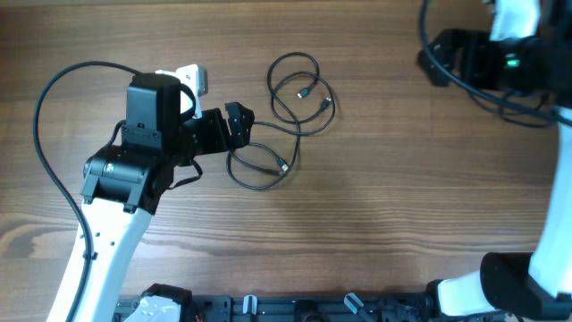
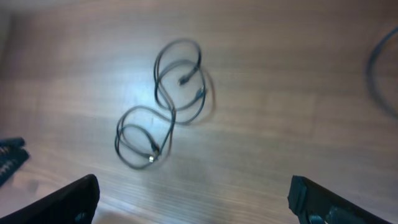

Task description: Untangle cables

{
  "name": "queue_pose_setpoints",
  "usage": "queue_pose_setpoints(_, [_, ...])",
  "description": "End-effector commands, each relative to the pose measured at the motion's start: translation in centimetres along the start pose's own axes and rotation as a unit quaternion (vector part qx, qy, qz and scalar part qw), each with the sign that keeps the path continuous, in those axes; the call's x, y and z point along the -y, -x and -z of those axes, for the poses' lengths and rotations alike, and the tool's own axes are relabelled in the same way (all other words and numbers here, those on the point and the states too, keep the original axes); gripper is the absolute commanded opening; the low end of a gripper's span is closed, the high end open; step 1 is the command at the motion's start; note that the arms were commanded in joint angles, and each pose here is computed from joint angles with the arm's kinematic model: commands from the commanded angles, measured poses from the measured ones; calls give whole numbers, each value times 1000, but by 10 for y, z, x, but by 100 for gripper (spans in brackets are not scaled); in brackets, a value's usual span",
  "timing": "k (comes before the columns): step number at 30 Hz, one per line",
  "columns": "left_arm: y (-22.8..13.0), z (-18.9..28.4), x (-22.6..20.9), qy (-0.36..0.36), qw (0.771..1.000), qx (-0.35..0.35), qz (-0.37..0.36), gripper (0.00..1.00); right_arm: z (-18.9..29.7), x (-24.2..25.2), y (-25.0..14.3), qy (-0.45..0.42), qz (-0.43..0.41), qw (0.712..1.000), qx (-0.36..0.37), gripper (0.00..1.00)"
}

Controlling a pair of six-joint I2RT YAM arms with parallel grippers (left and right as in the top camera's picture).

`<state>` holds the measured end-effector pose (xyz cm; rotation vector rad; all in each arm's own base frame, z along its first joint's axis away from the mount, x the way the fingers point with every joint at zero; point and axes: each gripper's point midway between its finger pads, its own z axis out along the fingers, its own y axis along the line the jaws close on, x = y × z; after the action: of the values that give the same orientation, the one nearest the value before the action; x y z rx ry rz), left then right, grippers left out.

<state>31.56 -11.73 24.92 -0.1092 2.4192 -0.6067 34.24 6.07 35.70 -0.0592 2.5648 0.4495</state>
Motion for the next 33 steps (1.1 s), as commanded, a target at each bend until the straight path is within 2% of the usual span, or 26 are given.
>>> queue_pose_setpoints(1, [5,2,-2,6,1000,8,-3,100,-52,-13,-22,17,-4,998,-63,99])
queue_pose_setpoints(6, [5,1,-4,11,1000,7,-3,100,-123,-27,-42,31,-25,995,-91,96])
queue_pose_setpoints(13, [0,-19,-39,97,995,-13,7,99,-197,-31,-76,30,-81,987,-133,85])
queue_pose_setpoints(16, [-1,-31,-54,132,991,-23,10,99,-218,-43,-91,30,-79,984,-158,75])
queue_pose_setpoints(20, [4,-37,-78,185,982,-17,13,98,-242,-53,-99,7,-118,979,-166,74])
queue_pose_setpoints(26, [13,-43,-94,206,978,-7,25,100,-279,-53,-110,-47,-179,969,-165,55])
queue_pose_setpoints(33, [21,-41,-99,207,978,7,32,100,-318,-35,-128,-93,-227,952,-181,53])
